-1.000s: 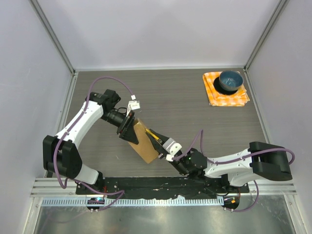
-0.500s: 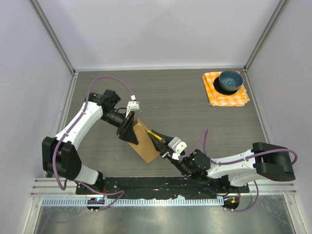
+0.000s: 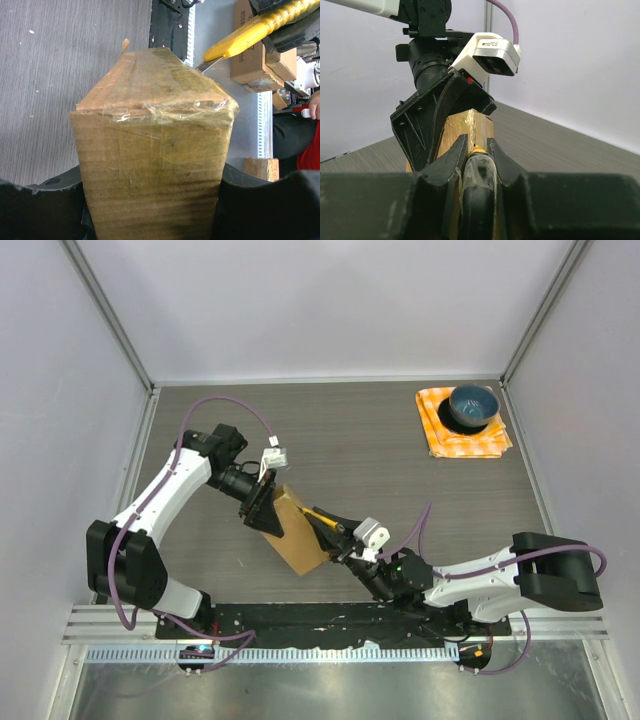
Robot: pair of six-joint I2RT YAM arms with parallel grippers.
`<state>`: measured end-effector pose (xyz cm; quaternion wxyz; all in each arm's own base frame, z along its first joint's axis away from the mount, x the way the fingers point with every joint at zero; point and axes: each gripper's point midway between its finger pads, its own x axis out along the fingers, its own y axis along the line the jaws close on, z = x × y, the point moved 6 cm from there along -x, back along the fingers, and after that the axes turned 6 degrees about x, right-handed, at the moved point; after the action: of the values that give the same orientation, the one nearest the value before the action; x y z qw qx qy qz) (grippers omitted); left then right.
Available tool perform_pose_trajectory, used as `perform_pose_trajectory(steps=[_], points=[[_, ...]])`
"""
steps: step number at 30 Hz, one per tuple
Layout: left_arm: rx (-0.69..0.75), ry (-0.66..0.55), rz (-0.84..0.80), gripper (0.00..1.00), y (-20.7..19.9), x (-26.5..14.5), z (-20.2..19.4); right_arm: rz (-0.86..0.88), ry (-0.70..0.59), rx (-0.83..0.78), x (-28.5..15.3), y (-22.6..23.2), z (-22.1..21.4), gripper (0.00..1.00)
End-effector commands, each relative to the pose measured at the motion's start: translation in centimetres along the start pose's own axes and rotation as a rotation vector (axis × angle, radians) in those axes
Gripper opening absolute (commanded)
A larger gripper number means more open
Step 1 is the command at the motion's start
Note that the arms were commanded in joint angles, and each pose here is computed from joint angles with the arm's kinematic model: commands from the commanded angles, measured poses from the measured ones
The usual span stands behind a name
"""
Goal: Unpack the express box
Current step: Cut the express box at the center of the board.
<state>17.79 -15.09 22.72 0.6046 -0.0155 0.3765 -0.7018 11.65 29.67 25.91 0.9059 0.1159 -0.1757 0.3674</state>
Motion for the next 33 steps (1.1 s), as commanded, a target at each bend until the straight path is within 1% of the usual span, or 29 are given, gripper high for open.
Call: perform_pose_trajectory(steps=[1,6,13,18,24,33], points=[[-0.114,-0.090,-0.083,0.00,-4.0,-1.3,1.0,-0.143,0.212,-0.159,-2.7,-2.7,-4.9,0.01],[-0.107,-0.090,-0.079,0.00,-4.2,-1.4,1.0,-0.152,0.260,-0.202,-2.8,-2.6,-6.2,0.01],[-0.106,-0.085,-0.069,0.00,-4.1,-1.5,0.8,-0.177,0.324,-0.233,-4.1,-2.9,-7.0,0.01],[-0.102,-0.093,-0.072,0.00,-4.1,-1.5,0.9,-0.212,0.370,-0.209,-5.1,-3.1,-7.7,0.01],[-0.099,-0.098,-0.073,0.00,-4.2,-1.5,0.9,-0.233,0.458,-0.252,-6.3,-2.5,-9.9,0.01],[-0.069,-0.090,-0.078,0.00,-5.1,-1.8,0.8,-0.253,0.510,-0.281,-7.2,-2.5,-11.0,0.01]])
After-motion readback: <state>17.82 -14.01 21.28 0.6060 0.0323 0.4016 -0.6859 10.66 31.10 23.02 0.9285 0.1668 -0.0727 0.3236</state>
